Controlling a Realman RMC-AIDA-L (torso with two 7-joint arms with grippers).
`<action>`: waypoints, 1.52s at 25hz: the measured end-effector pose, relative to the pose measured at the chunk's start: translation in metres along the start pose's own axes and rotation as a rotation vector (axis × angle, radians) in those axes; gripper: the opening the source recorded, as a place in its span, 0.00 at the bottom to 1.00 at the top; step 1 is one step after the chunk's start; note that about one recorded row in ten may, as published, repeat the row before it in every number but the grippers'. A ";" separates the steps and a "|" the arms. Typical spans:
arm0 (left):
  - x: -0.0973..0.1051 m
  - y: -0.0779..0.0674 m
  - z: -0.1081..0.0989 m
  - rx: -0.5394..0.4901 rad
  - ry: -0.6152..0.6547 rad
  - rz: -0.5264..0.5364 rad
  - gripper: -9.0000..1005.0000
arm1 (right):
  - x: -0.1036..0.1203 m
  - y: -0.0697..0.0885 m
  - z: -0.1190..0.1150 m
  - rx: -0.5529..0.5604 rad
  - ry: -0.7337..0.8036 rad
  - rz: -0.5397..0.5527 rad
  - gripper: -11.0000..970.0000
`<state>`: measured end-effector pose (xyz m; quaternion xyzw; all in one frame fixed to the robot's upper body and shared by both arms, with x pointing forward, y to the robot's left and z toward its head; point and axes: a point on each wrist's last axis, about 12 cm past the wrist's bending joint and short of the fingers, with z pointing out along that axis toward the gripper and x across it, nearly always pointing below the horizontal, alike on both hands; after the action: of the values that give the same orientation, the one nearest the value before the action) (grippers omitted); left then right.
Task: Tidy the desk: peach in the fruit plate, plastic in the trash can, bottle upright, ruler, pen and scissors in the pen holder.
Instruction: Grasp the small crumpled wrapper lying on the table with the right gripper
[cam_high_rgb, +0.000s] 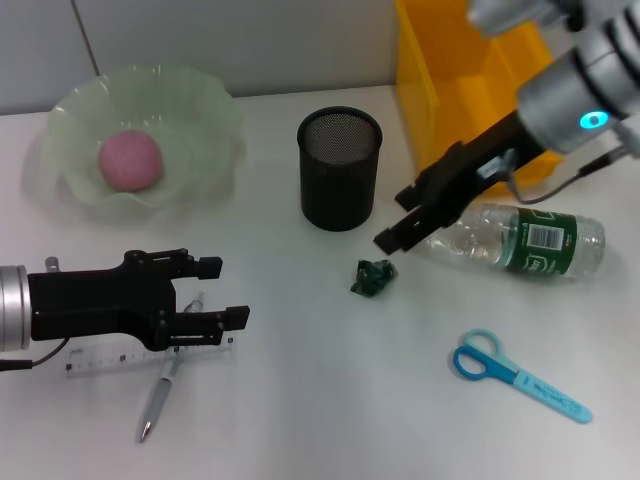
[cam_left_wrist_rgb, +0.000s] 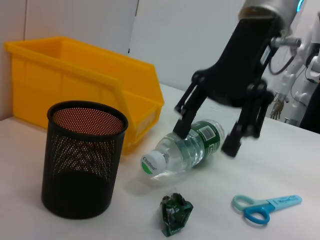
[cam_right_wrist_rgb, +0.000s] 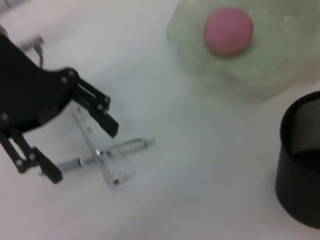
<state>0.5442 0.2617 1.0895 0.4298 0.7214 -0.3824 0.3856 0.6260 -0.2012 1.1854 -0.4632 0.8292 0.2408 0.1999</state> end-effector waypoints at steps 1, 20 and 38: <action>0.000 0.000 0.000 -0.001 0.001 -0.001 0.79 | -0.003 0.001 0.006 0.003 0.019 -0.011 0.78; 0.003 -0.001 -0.001 -0.004 0.003 -0.008 0.79 | -0.002 0.009 0.067 0.106 0.177 -0.151 0.76; 0.001 0.000 0.000 -0.003 0.003 -0.003 0.79 | 0.003 0.009 0.081 0.116 0.205 -0.170 0.74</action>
<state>0.5436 0.2622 1.0885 0.4286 0.7232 -0.3814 0.3844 0.6254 -0.1524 1.1206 -0.5414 0.8156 0.1262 0.1602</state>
